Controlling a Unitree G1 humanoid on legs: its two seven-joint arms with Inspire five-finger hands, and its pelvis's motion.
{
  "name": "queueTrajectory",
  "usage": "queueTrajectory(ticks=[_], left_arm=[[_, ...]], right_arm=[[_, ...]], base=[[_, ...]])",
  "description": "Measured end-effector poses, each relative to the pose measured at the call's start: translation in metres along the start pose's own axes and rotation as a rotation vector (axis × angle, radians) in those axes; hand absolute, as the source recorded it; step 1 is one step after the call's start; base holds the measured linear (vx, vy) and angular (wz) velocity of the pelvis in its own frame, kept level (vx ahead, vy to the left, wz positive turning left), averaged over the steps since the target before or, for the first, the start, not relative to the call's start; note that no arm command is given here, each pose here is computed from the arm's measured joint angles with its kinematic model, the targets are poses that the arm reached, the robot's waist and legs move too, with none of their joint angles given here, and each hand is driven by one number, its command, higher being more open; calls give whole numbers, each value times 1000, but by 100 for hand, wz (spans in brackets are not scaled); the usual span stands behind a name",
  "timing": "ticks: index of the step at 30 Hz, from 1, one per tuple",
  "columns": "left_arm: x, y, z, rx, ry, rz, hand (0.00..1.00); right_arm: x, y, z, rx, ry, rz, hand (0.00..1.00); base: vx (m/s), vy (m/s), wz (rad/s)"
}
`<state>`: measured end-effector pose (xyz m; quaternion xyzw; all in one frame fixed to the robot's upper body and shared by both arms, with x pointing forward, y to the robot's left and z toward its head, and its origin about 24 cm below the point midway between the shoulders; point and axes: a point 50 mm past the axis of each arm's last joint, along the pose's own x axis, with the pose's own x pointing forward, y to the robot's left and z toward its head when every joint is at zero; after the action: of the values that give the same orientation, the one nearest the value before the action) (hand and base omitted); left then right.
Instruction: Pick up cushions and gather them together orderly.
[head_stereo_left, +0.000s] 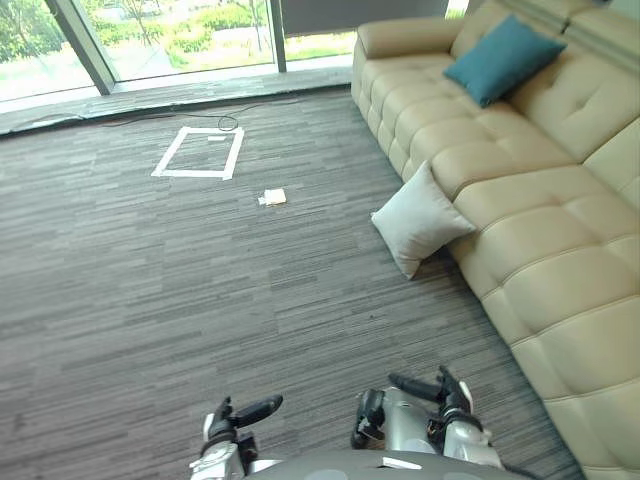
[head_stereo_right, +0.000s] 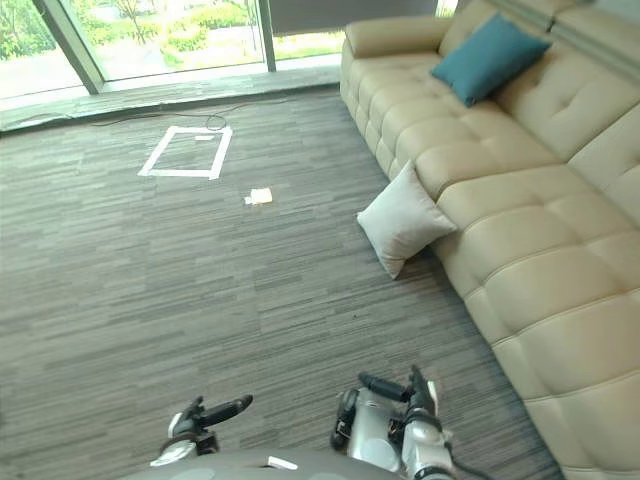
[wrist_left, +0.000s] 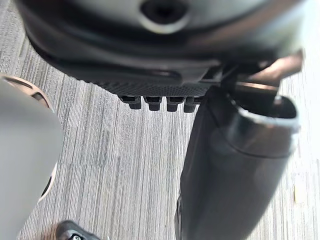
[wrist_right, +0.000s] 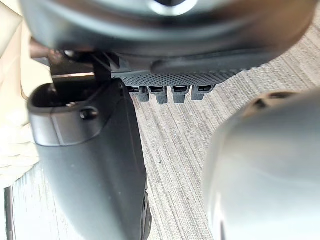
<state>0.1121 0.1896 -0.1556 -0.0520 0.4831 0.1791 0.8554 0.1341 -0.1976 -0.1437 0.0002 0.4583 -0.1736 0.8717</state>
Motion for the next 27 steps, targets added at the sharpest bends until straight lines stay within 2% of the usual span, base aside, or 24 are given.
queueTrajectory(ticks=[4, 10, 16, 21, 27], left_arm=[[0, 3, 2, -32, -11, 21, 100], [-1, 10, 7, -82, -42, 50, 100], [-1, 13, 11, -138, -65, 66, 100], [2, 24, 15, -122, -60, 89, 100], [1, 18, 5, -80, -9, 76, 100]], right_arm=[[-2, -1, -6, -23, 15, 4, 100], [-4, 2, -14, -39, 44, 6, 100], [-5, 2, -24, -79, 78, 7, 100], [-10, 15, -33, -58, 106, 39, 100], [-6, 6, -21, -58, 58, 13, 100]], base=[[294, -150, 2], [249, 63, -25], [366, 278, -76], [424, 285, -26], [392, 139, -24]])
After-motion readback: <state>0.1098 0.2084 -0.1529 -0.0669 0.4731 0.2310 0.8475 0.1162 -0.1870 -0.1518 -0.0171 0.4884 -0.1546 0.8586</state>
